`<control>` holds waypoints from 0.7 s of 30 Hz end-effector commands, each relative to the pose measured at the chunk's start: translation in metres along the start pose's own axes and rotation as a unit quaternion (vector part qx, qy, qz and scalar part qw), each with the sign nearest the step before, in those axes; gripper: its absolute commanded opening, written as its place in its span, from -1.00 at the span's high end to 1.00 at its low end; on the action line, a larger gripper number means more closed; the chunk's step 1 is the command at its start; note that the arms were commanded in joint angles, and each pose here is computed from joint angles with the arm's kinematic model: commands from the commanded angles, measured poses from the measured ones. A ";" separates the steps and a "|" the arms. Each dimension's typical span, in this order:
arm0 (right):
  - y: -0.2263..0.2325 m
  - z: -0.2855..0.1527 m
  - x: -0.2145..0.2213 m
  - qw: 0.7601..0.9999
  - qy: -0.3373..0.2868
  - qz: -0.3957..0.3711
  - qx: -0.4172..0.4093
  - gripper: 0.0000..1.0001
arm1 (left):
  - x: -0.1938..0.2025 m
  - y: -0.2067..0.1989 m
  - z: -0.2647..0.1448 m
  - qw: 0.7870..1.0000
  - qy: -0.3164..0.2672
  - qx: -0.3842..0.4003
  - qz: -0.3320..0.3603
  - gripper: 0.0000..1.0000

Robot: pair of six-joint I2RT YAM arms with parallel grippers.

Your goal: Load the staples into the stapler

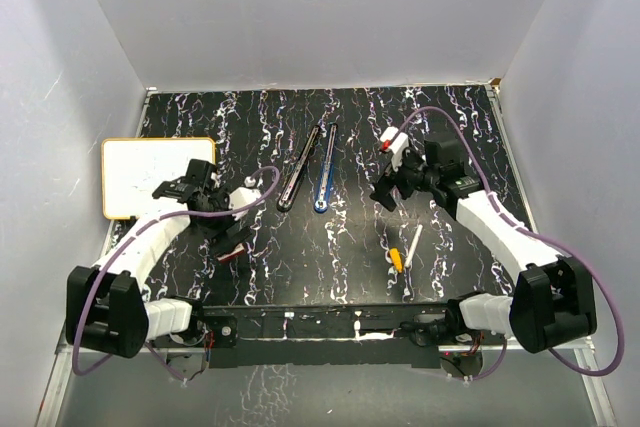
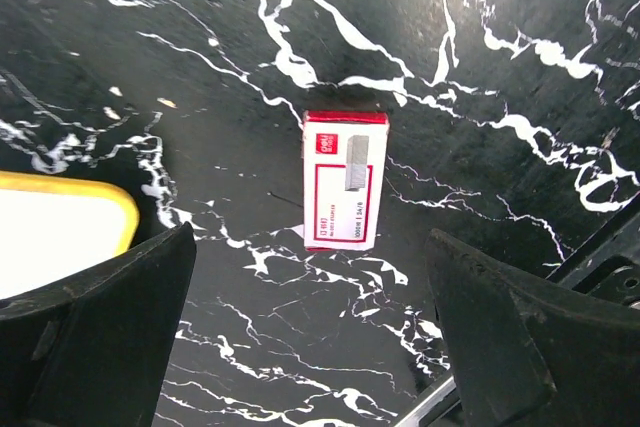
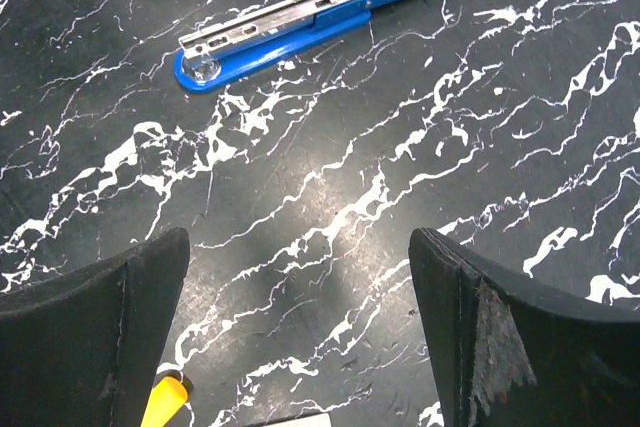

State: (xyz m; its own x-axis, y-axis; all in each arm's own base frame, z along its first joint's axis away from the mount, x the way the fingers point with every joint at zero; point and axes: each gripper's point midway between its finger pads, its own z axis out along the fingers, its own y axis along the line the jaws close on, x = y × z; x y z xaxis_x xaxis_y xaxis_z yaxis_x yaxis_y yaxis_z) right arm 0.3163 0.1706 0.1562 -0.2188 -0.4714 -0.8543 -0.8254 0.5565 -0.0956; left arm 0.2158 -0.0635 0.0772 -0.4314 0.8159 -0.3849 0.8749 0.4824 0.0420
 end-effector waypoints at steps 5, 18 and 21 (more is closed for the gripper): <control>0.001 -0.010 -0.011 0.999 -0.051 0.002 -0.010 -0.98 | 0.031 -0.019 0.023 0.997 0.046 0.050 0.029 -0.83; 0.002 -0.006 -0.003 0.998 -0.046 0.018 -0.025 -0.98 | 0.050 -0.024 0.047 0.997 0.049 0.044 0.044 -0.24; 0.002 -0.006 -0.002 0.998 -0.046 0.022 -0.026 -0.98 | 0.046 -0.022 0.049 0.998 0.035 0.033 0.046 -0.09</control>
State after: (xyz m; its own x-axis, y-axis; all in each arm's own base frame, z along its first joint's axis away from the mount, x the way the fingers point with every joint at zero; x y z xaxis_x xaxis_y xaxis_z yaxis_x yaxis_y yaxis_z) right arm 0.3050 0.1663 0.1507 -0.2451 -0.4088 -0.8791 -0.8399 0.5424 -0.0180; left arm 0.1843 -0.0485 0.0138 -0.3882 0.8782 -0.2795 0.9164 0.4000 -0.0162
